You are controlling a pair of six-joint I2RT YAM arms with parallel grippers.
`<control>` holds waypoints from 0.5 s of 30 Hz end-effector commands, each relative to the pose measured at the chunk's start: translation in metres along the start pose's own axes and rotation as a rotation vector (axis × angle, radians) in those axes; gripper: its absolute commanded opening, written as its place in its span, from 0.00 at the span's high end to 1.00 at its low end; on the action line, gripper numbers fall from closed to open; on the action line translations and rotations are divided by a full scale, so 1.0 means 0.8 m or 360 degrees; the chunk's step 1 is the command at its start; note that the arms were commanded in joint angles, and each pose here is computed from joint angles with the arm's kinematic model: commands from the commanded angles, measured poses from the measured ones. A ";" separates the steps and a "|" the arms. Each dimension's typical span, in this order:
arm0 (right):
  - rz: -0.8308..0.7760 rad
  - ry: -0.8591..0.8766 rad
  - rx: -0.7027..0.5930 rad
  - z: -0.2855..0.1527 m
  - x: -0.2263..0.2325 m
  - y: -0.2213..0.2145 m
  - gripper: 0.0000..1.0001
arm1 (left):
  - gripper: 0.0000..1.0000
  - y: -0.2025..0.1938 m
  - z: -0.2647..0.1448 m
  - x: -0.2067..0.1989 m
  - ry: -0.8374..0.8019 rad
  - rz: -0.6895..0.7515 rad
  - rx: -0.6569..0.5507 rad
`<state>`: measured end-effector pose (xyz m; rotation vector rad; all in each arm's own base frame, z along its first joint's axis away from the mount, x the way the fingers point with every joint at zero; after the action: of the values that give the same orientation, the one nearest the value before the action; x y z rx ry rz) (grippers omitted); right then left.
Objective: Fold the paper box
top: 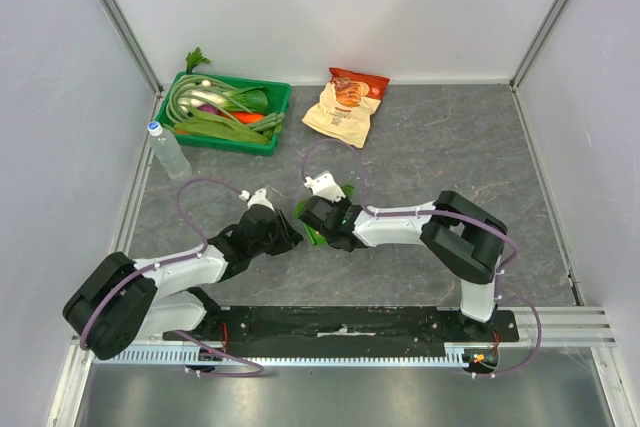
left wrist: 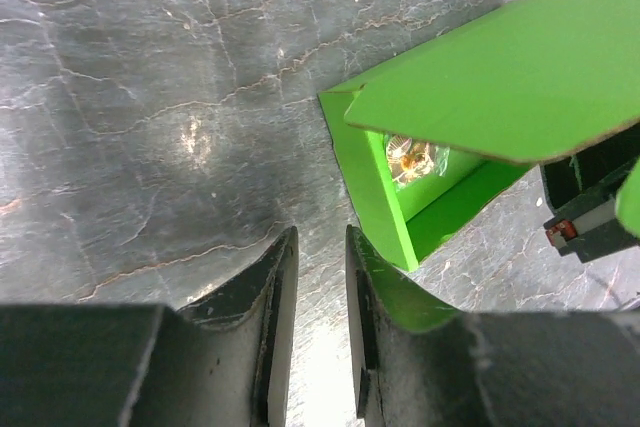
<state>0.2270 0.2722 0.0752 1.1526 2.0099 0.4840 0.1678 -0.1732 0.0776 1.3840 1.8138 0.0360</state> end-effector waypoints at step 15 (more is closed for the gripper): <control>0.0253 0.0408 -0.0064 -0.040 -0.025 0.027 0.46 | 0.47 0.029 -0.045 -0.004 -0.0070 0.0086 -0.0206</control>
<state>0.2176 0.2644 0.0832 1.2360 2.1052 0.6362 0.1635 -0.1563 0.1026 1.2957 1.7572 0.0859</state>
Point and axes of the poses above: each gripper's point midway between its finger pads, its own z axis out along the fingers, its own x axis along the line the jaws close on, y = z × x, the point moved 8 cm from there along -z, back along the fingers, and after that the axes turned 2 degrees about -z, right-handed, at the moved point
